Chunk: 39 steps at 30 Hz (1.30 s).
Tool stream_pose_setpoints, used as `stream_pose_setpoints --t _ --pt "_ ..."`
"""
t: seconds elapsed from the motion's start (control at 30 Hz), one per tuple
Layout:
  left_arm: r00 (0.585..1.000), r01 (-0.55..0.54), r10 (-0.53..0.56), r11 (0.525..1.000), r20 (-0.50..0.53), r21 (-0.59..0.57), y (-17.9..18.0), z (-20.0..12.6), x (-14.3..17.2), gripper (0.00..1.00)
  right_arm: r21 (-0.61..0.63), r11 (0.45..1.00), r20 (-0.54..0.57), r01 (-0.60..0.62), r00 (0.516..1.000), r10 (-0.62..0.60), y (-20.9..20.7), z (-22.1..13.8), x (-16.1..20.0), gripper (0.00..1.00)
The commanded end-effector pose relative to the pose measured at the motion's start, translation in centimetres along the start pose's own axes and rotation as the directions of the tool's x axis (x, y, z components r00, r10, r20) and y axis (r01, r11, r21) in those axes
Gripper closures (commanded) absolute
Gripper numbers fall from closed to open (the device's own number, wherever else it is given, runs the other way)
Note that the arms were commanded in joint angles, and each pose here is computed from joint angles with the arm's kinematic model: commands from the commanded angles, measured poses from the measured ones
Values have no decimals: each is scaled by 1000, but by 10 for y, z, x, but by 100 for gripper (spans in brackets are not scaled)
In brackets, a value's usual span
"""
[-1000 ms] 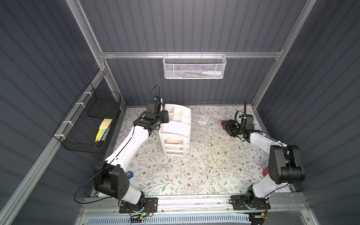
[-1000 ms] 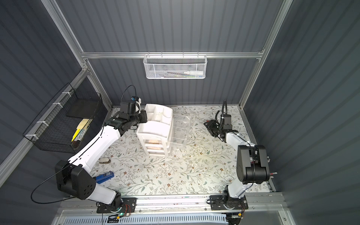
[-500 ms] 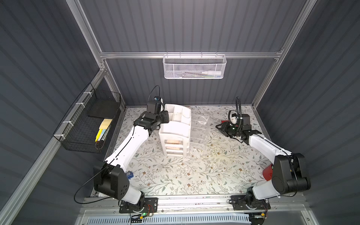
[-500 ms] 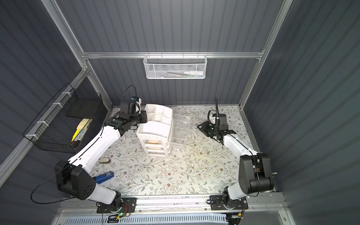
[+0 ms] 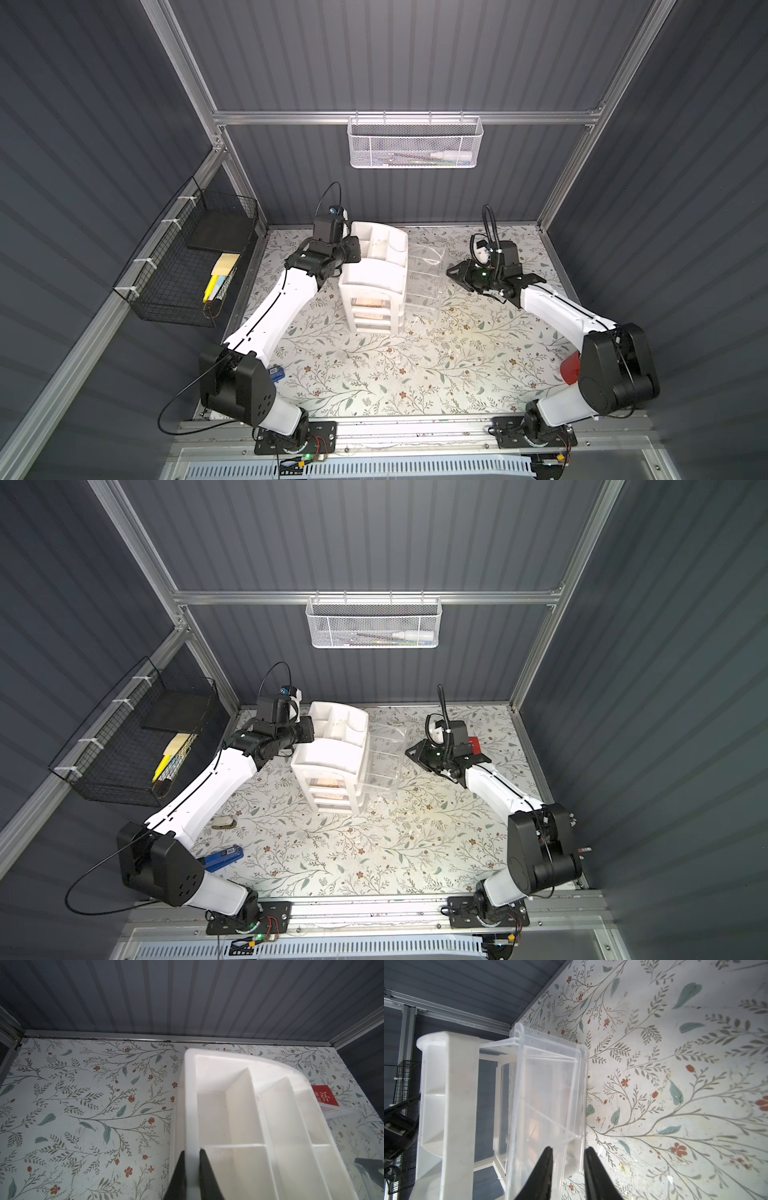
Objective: Take the postcards out of the drawer
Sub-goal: Close the drawer in the storage box.
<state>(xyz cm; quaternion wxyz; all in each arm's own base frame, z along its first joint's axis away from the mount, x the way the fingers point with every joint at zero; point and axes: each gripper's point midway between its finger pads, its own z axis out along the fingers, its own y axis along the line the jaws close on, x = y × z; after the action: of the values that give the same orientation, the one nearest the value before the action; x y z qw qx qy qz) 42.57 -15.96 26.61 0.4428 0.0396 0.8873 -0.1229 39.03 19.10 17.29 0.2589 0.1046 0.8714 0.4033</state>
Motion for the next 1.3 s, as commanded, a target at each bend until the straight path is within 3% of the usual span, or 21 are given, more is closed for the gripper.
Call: stream_pose_setpoints --t 0.0,0.47,1.27 --pt "968 -114 109 993 -228 -10 10 18 66 100 -10 1000 2 27 1000 -27 9 6 -5 70" --pt "967 -114 112 993 -227 3 7 17 66 100 -59 997 -26 57 998 -59 37 24 0 70" --pt "967 -110 106 994 -234 -5 9 17 70 100 -126 988 -93 86 991 -98 76 46 39 70"
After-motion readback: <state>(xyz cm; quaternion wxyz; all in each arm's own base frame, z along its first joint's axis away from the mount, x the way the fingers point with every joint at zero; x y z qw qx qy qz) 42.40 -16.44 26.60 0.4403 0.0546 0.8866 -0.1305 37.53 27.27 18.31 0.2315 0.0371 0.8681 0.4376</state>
